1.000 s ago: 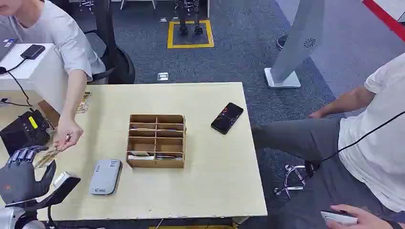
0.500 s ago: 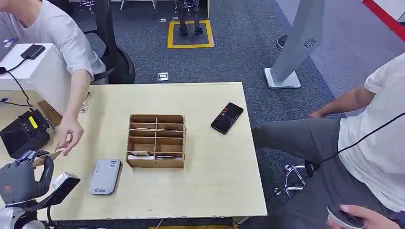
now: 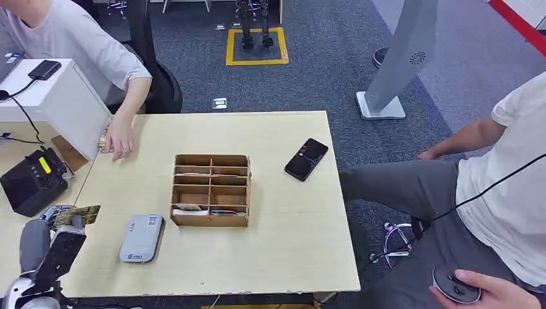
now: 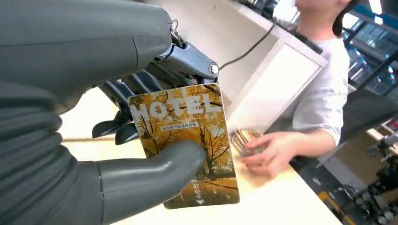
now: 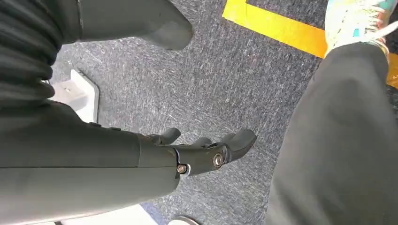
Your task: Pass the card to the sensor for recognition and then transmit it.
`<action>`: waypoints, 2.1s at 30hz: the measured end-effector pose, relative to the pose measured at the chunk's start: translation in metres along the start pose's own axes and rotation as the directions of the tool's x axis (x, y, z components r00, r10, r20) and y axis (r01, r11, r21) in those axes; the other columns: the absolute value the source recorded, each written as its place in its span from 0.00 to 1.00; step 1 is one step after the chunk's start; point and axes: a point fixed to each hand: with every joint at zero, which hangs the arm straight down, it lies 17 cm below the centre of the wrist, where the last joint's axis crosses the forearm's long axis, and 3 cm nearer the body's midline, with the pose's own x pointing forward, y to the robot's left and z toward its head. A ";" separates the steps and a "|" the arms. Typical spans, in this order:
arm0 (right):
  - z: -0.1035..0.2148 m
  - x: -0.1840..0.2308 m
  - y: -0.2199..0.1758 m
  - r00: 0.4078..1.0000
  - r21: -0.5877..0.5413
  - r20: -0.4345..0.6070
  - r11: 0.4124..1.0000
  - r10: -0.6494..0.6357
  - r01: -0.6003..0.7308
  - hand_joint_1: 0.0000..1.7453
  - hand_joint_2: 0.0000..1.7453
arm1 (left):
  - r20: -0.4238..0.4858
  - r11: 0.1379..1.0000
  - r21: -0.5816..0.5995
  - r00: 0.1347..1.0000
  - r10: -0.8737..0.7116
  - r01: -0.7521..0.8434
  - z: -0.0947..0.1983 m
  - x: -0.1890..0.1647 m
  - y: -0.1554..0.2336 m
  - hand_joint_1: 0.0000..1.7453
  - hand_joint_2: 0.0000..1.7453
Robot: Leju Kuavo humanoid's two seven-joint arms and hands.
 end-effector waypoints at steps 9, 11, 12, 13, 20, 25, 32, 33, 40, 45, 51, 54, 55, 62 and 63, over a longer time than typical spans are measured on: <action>0.000 -0.001 -0.001 1.000 -0.003 -0.007 1.000 -0.001 0.001 0.00 1.00 | -0.125 0.971 -0.091 0.970 0.211 -0.223 0.005 -0.009 -0.025 1.00 1.00; 0.000 -0.003 -0.002 1.000 -0.011 -0.020 1.000 -0.007 0.006 0.00 1.00 | -0.240 0.930 -0.092 0.914 0.327 -0.357 0.009 -0.020 -0.034 1.00 1.00; 0.000 -0.003 -0.001 1.000 -0.010 -0.020 1.000 -0.008 0.008 0.00 1.00 | -0.250 0.931 -0.089 0.913 0.323 -0.354 0.009 -0.023 -0.034 1.00 1.00; 0.000 -0.003 -0.001 1.000 -0.010 -0.021 1.000 -0.009 0.009 0.00 1.00 | -0.260 0.935 -0.087 0.913 0.313 -0.345 0.009 -0.025 -0.034 1.00 1.00; 0.000 -0.002 0.001 1.000 -0.007 -0.020 1.000 -0.011 0.011 0.00 1.00 | -0.316 0.945 -0.086 0.908 0.276 -0.317 0.011 -0.042 -0.039 1.00 1.00; 0.000 -0.001 0.002 1.000 -0.006 -0.019 1.000 -0.013 0.013 0.00 1.00 | -0.330 0.949 -0.100 0.910 0.252 -0.299 0.015 -0.048 -0.045 1.00 1.00; 0.001 0.000 0.002 1.000 -0.006 -0.018 1.000 -0.013 0.013 0.00 1.00 | -0.349 0.953 -0.139 0.913 0.209 -0.271 0.022 -0.052 -0.062 1.00 1.00; 0.001 0.000 0.002 1.000 -0.005 -0.017 1.000 -0.013 0.013 0.00 1.00 | -0.351 0.951 -0.143 0.913 0.209 -0.273 0.023 -0.052 -0.064 1.00 1.00; 0.001 0.000 0.002 1.000 -0.009 -0.017 1.000 -0.012 0.011 0.00 1.00 | -0.399 0.872 -0.161 0.839 0.370 -0.461 0.031 -0.043 -0.081 1.00 1.00; 0.000 0.000 0.001 1.000 -0.012 -0.017 1.000 -0.011 0.011 0.00 1.00 | -0.418 0.846 -0.177 0.817 0.397 -0.502 0.037 -0.041 -0.082 1.00 1.00; 0.001 0.001 0.002 1.000 -0.012 -0.013 1.000 -0.011 0.011 0.00 1.00 | -0.431 0.839 -0.185 0.810 0.399 -0.512 0.042 -0.042 -0.083 1.00 1.00; 0.000 0.001 0.001 1.000 -0.013 -0.013 1.000 -0.011 0.011 0.00 1.00 | -0.433 0.836 -0.187 0.807 0.401 -0.516 0.044 -0.041 -0.084 1.00 1.00; 0.000 0.001 0.001 1.000 -0.013 -0.013 1.000 -0.011 0.011 0.00 1.00 | -0.433 0.836 -0.188 0.807 0.401 -0.516 0.044 -0.041 -0.084 1.00 1.00; 0.000 0.001 0.001 1.000 -0.013 -0.012 1.000 -0.011 0.011 0.00 1.00 | -0.432 0.835 -0.191 0.808 0.401 -0.516 0.045 -0.040 -0.085 1.00 1.00; 0.000 0.001 0.001 1.000 -0.013 -0.011 1.000 -0.011 0.011 0.00 1.00 | -0.431 0.835 -0.191 0.808 0.401 -0.516 0.045 -0.039 -0.085 1.00 1.00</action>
